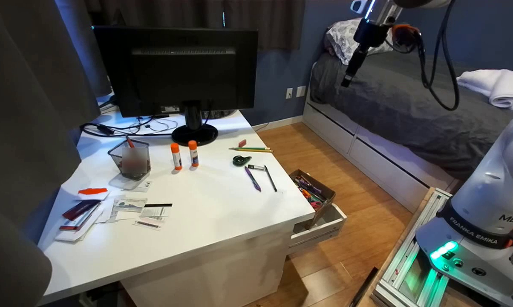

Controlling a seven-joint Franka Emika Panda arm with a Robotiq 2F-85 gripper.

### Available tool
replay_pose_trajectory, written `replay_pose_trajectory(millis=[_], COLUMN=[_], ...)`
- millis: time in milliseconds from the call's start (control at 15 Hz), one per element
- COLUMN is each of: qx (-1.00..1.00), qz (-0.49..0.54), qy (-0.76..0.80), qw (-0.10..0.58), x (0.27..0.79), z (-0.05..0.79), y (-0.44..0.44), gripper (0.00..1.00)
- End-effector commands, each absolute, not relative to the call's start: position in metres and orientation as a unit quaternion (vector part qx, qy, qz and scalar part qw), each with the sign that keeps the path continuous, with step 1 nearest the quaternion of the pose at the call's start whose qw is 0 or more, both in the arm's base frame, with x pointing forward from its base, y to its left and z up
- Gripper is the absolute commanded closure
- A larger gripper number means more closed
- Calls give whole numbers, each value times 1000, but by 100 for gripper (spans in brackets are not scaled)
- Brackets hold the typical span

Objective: Put the pencils inside the box

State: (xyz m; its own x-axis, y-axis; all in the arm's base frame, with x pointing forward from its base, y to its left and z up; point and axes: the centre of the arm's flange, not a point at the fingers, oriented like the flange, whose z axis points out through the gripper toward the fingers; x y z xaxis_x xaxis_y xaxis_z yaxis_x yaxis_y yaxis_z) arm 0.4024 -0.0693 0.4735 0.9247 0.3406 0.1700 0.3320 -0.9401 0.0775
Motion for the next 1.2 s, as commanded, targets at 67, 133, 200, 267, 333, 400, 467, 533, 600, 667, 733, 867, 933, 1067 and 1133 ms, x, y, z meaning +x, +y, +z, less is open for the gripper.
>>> replay_pose_trajectory(millis=[67,133,200,267,333,400,467,533,600,667,733,867,933,1067,1133], qx=[952,948,944,941,938,936,934,932,932,930,928,925,923,924,925], qz=[95,97,97,98,98,97,96,95,96,97,99,102,104,107,111], qy=[287,301,312,321,328,335,340,346,347,351,357,364,367,363,361], qw=[37,38,41,42,46,48,51,50,49,47,44,43,48,54,49], x=[453,461,469,477,485,492,500,507,516,523,531,546,554,569,575], z=[429,419,407,396,384,374,364,355,345,338,331,318,311,293,285], y=[-43,-38,-34,-31,-29,-28,-26,-24,-22,-18,-13,-5,-1,5,6], gripper=[0,0,0,0,0,0,0,0,0,0,0,0,0,0,0])
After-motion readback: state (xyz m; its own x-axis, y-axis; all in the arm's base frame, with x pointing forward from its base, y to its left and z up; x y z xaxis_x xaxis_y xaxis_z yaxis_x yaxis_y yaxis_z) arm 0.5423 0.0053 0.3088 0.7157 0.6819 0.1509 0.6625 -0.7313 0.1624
